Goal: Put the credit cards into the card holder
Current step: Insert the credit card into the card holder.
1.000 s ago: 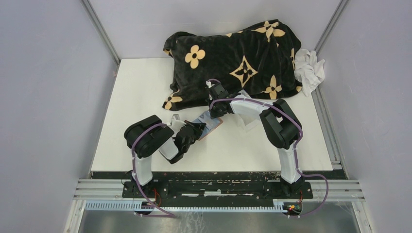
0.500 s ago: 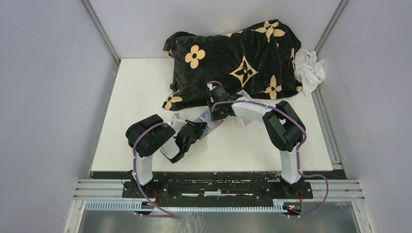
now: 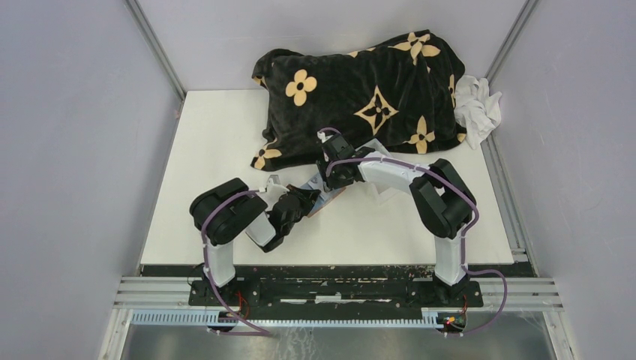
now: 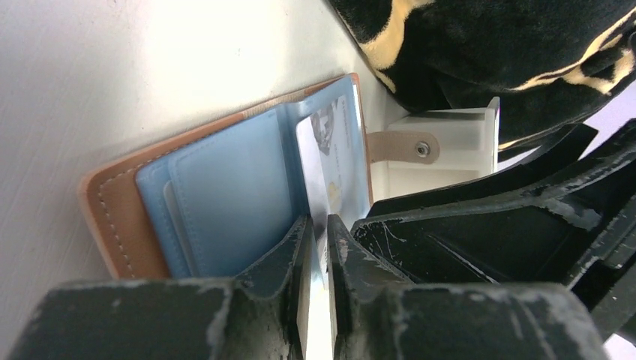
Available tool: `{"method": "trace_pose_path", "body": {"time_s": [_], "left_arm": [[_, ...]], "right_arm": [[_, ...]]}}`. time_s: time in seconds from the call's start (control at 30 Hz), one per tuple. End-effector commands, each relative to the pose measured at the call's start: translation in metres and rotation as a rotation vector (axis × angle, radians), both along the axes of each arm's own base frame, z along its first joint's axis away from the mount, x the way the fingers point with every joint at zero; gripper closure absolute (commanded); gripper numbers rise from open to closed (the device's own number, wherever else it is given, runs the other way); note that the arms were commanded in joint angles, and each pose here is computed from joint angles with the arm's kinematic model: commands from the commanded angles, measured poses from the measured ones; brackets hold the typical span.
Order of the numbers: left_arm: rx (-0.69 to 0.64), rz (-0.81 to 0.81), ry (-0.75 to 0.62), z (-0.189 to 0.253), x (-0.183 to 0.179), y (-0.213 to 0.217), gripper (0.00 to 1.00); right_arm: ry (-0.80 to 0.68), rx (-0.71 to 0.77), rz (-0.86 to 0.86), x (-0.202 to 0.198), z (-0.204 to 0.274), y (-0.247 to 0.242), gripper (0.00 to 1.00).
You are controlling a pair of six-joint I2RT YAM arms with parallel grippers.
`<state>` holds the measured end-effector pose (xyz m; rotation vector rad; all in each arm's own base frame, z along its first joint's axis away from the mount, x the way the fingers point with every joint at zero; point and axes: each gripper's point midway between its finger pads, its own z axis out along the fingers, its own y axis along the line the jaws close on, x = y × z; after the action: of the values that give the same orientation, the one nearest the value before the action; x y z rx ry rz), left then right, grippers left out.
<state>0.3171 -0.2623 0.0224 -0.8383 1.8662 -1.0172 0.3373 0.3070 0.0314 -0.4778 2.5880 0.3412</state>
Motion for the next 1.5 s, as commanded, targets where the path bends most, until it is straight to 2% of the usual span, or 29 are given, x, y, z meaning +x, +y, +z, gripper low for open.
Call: {"method": "trace_pose_path", "body": {"time_s": [0.0, 0.27, 0.7, 1.0, 1.27, 1.47], "left_arm": [[0.072, -0.051, -0.022, 0.002, -0.008, 0.001, 0.77], [0.086, -0.040, -0.024, 0.009, -0.012, 0.009, 0.69], [0.030, 0.013, -0.040, 0.022, -0.017, 0.022, 0.63], [-0.103, 0.042, -0.030, 0.025, -0.023, 0.025, 0.63], [-0.106, 0.068, -0.041, 0.029, -0.028, 0.037, 0.63], [-0.104, 0.072, -0.047, 0.031, -0.032, 0.042, 0.69]], "right_arm": [[-0.079, 0.030, 0.031, 0.002, 0.034, 0.009, 0.48], [-0.093, 0.017, 0.073, -0.011, 0.035, 0.013, 0.45], [-0.084, 0.026, 0.106, -0.019, 0.029, 0.024, 0.37], [-0.075, 0.063, 0.115, -0.025, 0.028, 0.041, 0.34], [-0.112, 0.060, 0.116, -0.016, 0.043, 0.050, 0.34], [-0.112, 0.050, 0.128, -0.012, 0.049, 0.059, 0.35]]}}
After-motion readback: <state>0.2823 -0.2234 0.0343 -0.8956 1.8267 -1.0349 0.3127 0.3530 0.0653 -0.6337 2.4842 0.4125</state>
